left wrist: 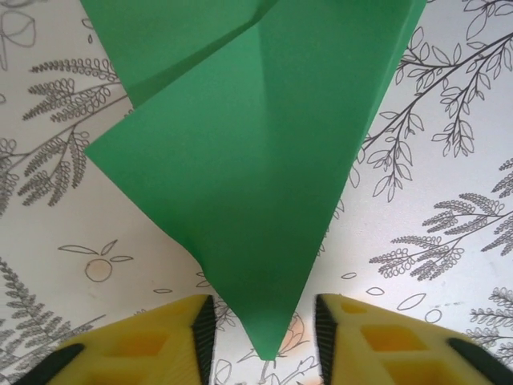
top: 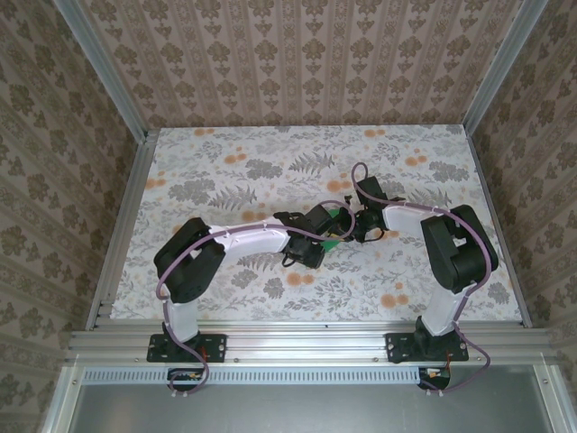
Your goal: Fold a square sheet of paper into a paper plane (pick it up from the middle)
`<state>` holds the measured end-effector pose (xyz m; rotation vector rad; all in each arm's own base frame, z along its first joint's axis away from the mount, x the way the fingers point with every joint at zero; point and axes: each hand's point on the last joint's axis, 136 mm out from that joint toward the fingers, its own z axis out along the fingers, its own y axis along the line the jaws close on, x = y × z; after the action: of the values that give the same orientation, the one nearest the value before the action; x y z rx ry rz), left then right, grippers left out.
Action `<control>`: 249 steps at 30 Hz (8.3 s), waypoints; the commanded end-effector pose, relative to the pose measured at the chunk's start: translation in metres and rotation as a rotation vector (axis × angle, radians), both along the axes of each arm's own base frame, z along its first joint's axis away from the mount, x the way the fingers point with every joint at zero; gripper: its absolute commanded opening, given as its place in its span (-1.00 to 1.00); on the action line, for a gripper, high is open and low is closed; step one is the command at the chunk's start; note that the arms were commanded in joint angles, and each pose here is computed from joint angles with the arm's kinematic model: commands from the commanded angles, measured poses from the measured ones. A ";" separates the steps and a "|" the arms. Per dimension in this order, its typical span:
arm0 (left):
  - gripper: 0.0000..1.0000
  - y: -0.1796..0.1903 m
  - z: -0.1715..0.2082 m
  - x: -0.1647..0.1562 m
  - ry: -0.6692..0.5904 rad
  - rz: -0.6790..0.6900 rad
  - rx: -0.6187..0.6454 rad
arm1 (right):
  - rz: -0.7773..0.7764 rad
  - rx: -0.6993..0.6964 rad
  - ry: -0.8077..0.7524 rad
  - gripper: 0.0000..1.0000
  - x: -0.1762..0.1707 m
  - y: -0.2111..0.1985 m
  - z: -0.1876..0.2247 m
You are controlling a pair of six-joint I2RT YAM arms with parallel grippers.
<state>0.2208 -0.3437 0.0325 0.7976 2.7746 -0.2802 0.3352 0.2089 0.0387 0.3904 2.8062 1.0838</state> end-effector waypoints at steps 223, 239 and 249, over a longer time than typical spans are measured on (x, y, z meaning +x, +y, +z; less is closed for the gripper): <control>-0.89 0.040 -0.026 0.017 0.316 0.247 -0.429 | 0.150 0.002 0.072 -0.90 0.008 0.054 -0.060; -0.89 0.069 -0.046 -0.023 0.421 0.313 -0.426 | 0.156 -0.021 0.080 -0.90 0.008 0.051 -0.061; -0.85 0.073 -0.036 -0.037 0.463 0.300 -0.446 | 0.156 -0.027 0.084 -0.90 0.007 0.050 -0.063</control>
<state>0.2271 -0.2968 0.0201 0.2921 2.7628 -1.1393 0.3479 0.2834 0.0141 0.1251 2.8547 1.2771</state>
